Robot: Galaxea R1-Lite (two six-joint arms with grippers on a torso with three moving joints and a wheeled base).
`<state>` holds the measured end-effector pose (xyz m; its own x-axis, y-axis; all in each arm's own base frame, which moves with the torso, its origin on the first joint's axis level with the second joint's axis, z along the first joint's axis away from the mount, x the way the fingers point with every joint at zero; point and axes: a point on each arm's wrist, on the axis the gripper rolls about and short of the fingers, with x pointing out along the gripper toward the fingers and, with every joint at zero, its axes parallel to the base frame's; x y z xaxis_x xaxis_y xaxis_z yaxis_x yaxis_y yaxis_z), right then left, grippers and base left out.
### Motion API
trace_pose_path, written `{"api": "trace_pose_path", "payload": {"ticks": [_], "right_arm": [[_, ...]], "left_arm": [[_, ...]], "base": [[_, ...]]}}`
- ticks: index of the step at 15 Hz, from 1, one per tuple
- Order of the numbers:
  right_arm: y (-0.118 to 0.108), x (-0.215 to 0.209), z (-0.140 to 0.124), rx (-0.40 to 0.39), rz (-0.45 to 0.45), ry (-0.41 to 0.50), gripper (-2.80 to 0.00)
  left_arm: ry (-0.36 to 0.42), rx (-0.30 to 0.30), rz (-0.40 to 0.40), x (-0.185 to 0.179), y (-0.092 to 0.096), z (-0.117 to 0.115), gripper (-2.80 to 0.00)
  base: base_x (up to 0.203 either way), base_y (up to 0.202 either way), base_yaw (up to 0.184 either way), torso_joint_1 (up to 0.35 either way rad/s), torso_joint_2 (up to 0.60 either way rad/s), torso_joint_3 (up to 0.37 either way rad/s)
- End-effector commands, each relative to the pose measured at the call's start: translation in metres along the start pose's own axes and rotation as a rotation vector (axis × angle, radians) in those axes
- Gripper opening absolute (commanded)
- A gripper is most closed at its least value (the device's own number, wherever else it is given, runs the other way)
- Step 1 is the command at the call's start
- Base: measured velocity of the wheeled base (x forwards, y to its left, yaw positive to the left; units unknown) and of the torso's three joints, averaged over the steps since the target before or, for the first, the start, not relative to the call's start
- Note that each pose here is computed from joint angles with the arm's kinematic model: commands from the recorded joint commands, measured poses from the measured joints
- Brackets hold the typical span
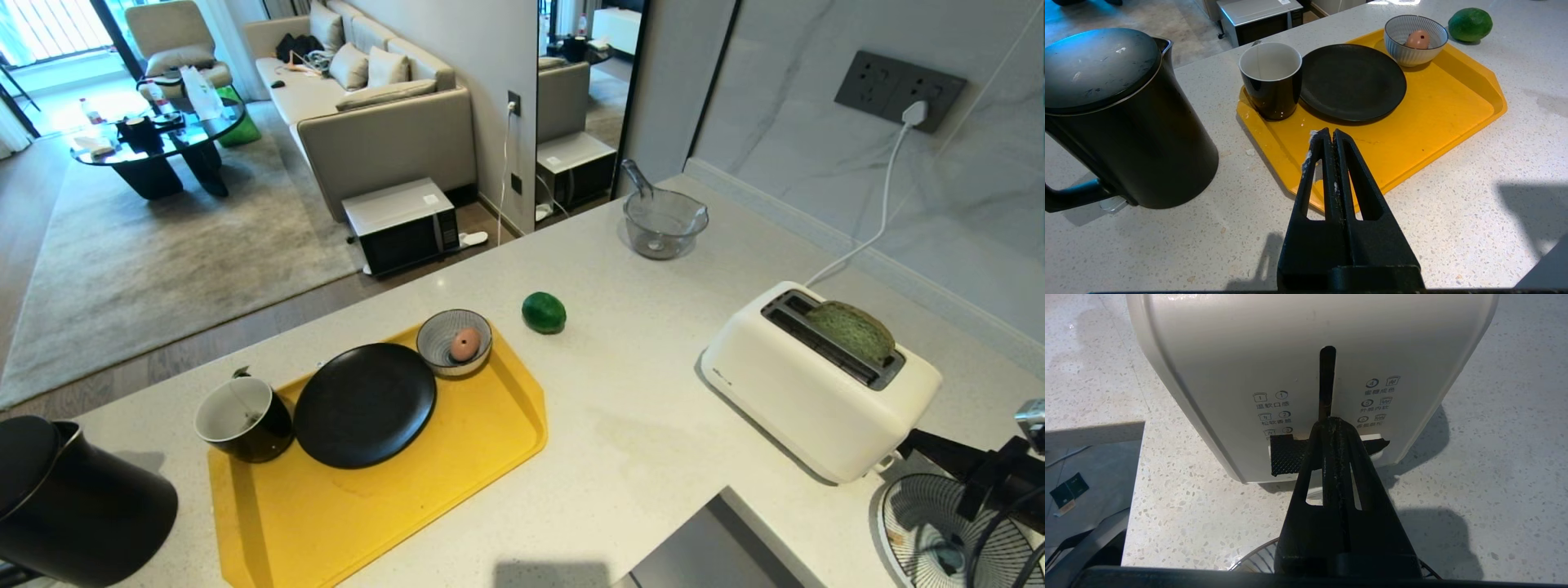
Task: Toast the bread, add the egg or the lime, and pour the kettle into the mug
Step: Use a bread toaster
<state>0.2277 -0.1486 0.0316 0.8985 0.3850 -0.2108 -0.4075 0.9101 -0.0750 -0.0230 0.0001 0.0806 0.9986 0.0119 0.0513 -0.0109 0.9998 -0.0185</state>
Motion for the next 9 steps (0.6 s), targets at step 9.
{"api": "trace_pose_path", "payload": {"ticks": [9], "right_arm": [[0.0040,-0.0028,0.0019,-0.002,0.005,-0.003,-2.80]], "left_arm": [[0.013,0.000,0.001,0.0009,0.0001,-0.0043,-2.80]], "base": [[0.000,0.000,0.000,0.000,0.00,0.000]]}}
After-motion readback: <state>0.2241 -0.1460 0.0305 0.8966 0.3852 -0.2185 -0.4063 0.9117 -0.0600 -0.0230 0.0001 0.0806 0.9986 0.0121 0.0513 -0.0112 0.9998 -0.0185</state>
